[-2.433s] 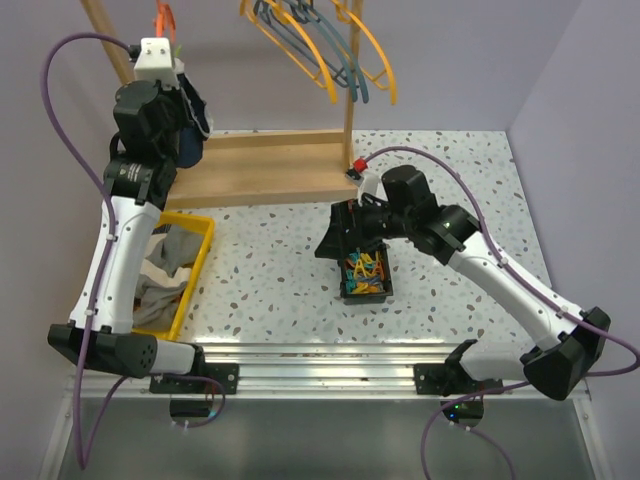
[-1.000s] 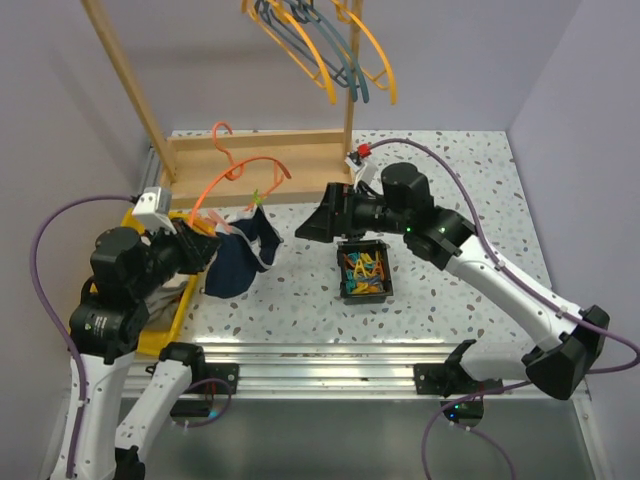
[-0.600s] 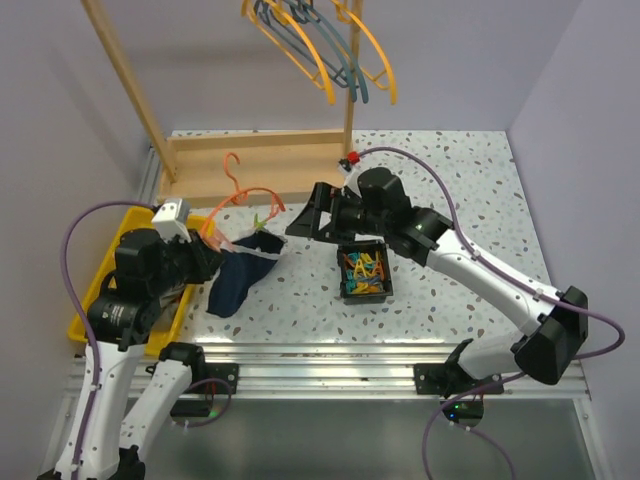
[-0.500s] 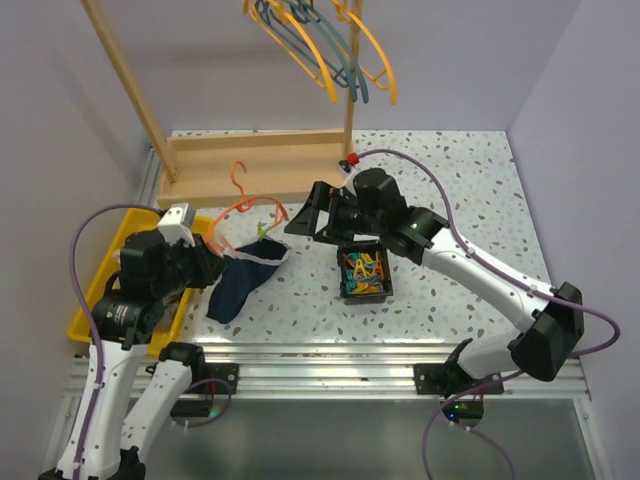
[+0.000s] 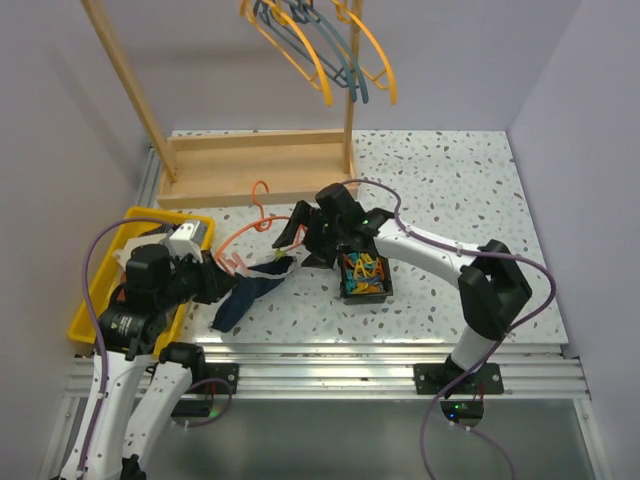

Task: Remove the underwear clipped to the hanger
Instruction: Remove the underwear from the hanger.

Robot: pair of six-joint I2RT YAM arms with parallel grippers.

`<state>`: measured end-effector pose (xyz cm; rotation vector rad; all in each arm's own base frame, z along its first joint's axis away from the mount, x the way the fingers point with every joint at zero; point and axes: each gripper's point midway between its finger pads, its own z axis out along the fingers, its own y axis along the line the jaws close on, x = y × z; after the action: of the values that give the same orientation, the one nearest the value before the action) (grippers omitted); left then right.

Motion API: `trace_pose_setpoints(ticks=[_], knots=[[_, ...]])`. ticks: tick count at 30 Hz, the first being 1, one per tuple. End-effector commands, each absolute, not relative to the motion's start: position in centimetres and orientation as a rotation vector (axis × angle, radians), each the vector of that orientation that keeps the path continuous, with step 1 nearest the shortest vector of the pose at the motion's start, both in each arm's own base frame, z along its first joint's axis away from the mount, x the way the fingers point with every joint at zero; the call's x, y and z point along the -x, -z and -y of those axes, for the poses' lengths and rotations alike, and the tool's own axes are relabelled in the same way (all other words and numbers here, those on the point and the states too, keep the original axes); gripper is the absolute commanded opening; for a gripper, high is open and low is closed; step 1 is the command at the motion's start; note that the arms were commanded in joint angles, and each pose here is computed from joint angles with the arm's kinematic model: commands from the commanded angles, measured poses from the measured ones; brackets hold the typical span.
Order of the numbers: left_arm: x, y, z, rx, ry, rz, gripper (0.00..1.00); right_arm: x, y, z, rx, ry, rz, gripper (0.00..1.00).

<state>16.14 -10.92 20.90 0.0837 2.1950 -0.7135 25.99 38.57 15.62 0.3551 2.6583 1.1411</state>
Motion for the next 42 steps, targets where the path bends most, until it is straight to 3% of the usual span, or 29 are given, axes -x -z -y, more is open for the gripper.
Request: trace_pose_setpoints(ticks=[1, 15, 18, 22, 23, 24, 32, 34, 37, 42], knots=[[-16.1, -21.9, 11.7, -0.156, 0.750, -2.144, 0.00, -26.9, -17.1, -40.5, -0.435, -1.243, -2.622, 0.98], [-15.9, -21.3, 11.5, -0.155, 0.735, -2.153, 0.00, -28.5, -15.1, -42.9, -0.721, -1.327, -2.643, 0.95], [-16.0, -21.3, 11.4, -0.154, 0.730, -2.152, 0.00, -28.6, -14.7, -43.1, -0.773, -1.356, -2.638, 0.85], [-16.2, -21.4, 11.3, -0.153, 0.718, -2.144, 0.00, -28.7, -14.6, -43.2, -0.800, -1.399, -2.626, 0.58], [-16.2, -21.5, 11.3, -0.156, 0.718, -2.144, 0.00, -28.6, -14.4, -43.3, -0.802, -1.410, -2.631, 0.42], [-16.3, -21.6, 11.3, -0.155, 0.714, -2.141, 0.00, -28.6, -14.3, -43.2, -0.818, -1.416, -2.634, 0.38], [-16.7, -21.6, 10.9, -0.144, 0.678, -2.138, 0.00, -27.5, -13.5, -41.5, -0.806, -1.385, -2.687, 0.32], [-16.8, -21.5, 10.7, -0.139, 0.666, -2.138, 0.00, -27.3, -13.7, -41.1, -0.798, -1.391, -2.688, 0.25], [-17.1, -21.4, 10.4, -0.129, 0.645, -2.145, 0.00, -26.7, -13.3, -40.5, -0.802, -1.390, -2.695, 0.00], [-17.6, -20.6, 9.2, -0.082, 0.560, -2.178, 0.00, -27.0, -14.0, -39.7, -0.756, -1.412, -2.656, 0.00]])
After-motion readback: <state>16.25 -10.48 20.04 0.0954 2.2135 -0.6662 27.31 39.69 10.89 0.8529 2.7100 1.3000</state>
